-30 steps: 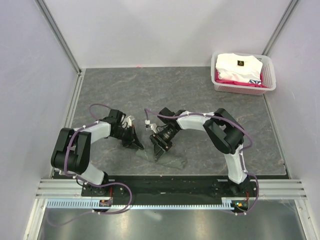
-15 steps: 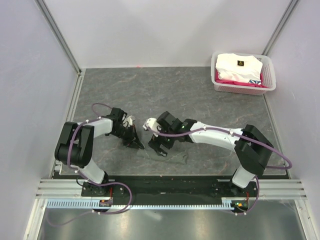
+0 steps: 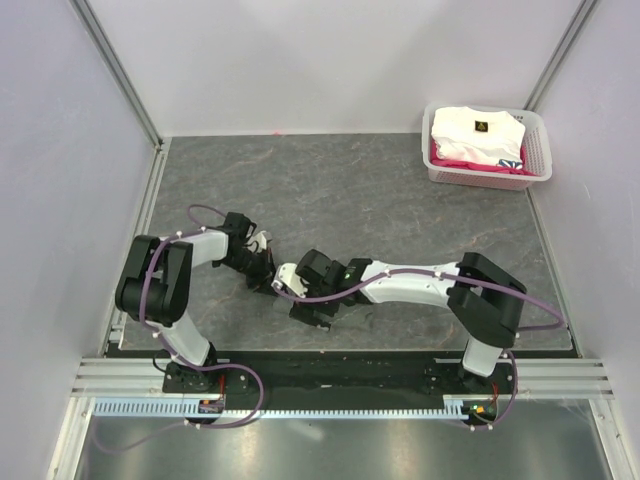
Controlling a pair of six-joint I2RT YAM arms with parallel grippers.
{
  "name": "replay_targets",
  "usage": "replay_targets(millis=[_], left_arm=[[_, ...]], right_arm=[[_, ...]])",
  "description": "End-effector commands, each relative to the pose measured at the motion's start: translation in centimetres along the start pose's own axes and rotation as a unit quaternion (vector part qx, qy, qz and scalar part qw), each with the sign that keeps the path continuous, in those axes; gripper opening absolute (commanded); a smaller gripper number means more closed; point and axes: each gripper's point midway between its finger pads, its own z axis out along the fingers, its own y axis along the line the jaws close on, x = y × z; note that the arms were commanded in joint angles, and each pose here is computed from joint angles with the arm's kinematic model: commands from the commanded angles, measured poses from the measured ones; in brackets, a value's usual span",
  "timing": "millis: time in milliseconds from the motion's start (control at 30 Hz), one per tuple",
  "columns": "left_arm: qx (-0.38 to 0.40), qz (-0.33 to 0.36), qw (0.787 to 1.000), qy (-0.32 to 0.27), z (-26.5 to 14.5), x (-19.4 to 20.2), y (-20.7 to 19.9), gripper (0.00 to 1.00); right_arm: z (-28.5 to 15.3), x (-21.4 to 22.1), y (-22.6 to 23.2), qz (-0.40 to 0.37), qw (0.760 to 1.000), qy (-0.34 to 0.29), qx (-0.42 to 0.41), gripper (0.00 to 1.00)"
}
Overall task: Fold the napkin, place the utensils inside, and roll it up
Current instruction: Roll the napkin with the utensil
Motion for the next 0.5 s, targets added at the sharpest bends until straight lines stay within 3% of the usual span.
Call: replay_targets(millis=[0, 133, 233, 333, 367, 467], left_arm=[[-0.012, 0.014, 1.000, -0.009, 0.0, -1.1, 0.2, 0.02], [-0.010, 0.019, 1.000, -0.007, 0.0, -1.3, 0.1, 0.02], [-0.007, 0.022, 1.000, -0.006, 0.0, -1.3, -0.1, 0.02], [-0.003, 0.031, 0.999, -0.012, -0.2, -1.7, -0.4, 0.03], [-0.003, 0.034, 0.999, -0.014, -0.3, -1.7, -0.5, 0.06], [-0.002, 0.043, 0.999, -0.026, -0.8, -2.2, -1.1, 0.27]], right_arm=[[1.2, -0.2, -0.4, -0.007, 1.000, 0.014, 0.008, 0.98], [1.8, 0.1, -1.0, 0.002, 0.999, 0.026, 0.020, 0.97], [2.2, 0.6, -1.2, 0.017, 0.999, 0.037, 0.008, 0.90], [2.7, 1.8, -1.2, 0.039, 0.998, 0.054, -0.015, 0.76], [2.8, 2.1, -1.3, 0.046, 0.997, 0.057, -0.018, 0.67], [3.0, 3.0, -1.4, 0.069, 0.995, 0.069, -0.024, 0.56]])
